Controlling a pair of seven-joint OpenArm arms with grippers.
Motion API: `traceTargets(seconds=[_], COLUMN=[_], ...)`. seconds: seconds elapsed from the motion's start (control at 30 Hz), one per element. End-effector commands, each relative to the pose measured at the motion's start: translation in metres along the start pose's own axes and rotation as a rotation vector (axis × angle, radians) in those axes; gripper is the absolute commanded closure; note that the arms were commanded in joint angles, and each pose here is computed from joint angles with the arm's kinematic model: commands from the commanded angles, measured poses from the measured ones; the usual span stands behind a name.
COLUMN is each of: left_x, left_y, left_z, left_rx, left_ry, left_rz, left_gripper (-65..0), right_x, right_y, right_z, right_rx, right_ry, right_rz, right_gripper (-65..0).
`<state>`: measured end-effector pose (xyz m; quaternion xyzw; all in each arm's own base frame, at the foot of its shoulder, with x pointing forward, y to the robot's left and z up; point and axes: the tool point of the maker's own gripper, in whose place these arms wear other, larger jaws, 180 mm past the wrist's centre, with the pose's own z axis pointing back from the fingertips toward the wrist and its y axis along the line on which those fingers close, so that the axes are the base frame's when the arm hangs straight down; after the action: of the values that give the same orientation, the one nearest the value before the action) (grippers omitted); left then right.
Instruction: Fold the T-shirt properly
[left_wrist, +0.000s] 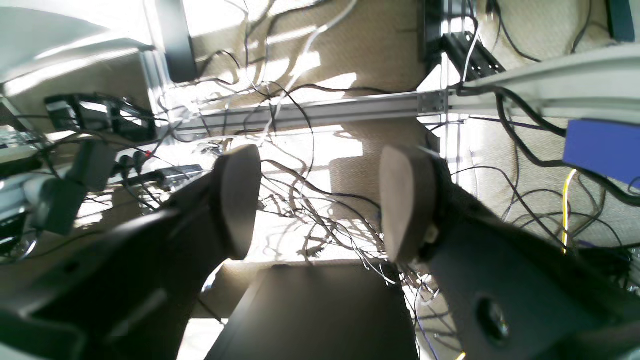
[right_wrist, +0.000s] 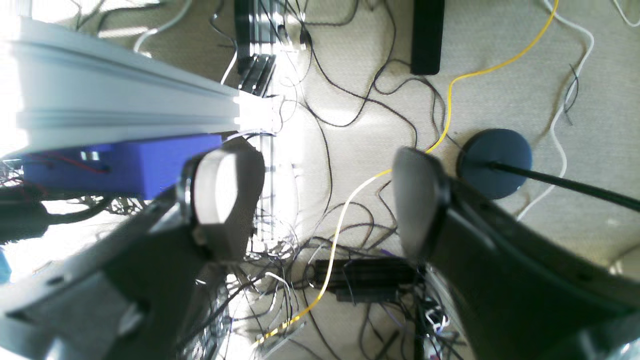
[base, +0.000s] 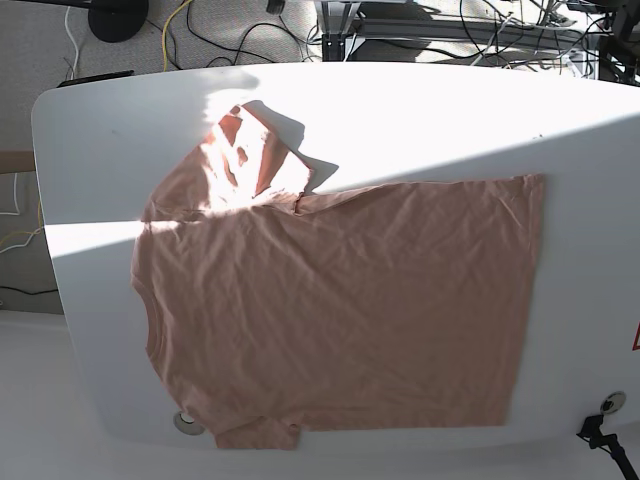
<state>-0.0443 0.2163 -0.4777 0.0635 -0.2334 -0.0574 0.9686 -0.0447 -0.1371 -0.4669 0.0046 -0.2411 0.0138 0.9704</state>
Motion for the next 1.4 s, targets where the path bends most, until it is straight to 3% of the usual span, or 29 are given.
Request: traceTargets(seconds=[0.0,0.23,0.4,0.73,0.87,1.03,1.23,1.37], left_x=[0.016,0.075,0.129,0.203,0.224,0.244,0.262,0.268], left_y=[0.006,0.023,0.020,0.028,0.033,0.051,0.061,0.064], left_z=[0.012,0.026,0.033,0.025,0.024,0.024,0.020,0.018], left_rx=[0.014,0.063,0.058,0.088,0.060,0.050,-0.038,-0.036], left_ry=[-0.050,-0.201,-0.341,-0.539,-0.603,-0.669,-0.676,-0.669], left_rz=[-0.007,-0.014,-0.019,-0.003,0.129,0.284,0.388,0.346], left_gripper=[-35.4,-35.4,-35.4,-35.4,-35.4,-35.5,-35.6,-35.4], right_x=[0.015,0.068,0.113,0.175,0.198,0.220,0.223,0.227], right_y=[-0.001,0.004,0.006,0.007,0.007,0.006,0.008,0.009], right_z=[0.011,0.025,0.035,0.018,0.012,0.009,0.000,-0.004], right_rx=[-0.002,-0.004,0.001,0.010,0.009,0.075,0.209,0.306], right_ry=[-0.047,-0.182,-0.302,-0.472,-0.531,-0.584,-0.510,-0.457], right_rz=[0.005,-0.013,-0.004,-0.007,-0.010,-0.202,-0.436,-0.567], right_gripper=[-40.5,-35.2,-35.3,-35.5,-35.5,-35.5,-35.5,-35.2])
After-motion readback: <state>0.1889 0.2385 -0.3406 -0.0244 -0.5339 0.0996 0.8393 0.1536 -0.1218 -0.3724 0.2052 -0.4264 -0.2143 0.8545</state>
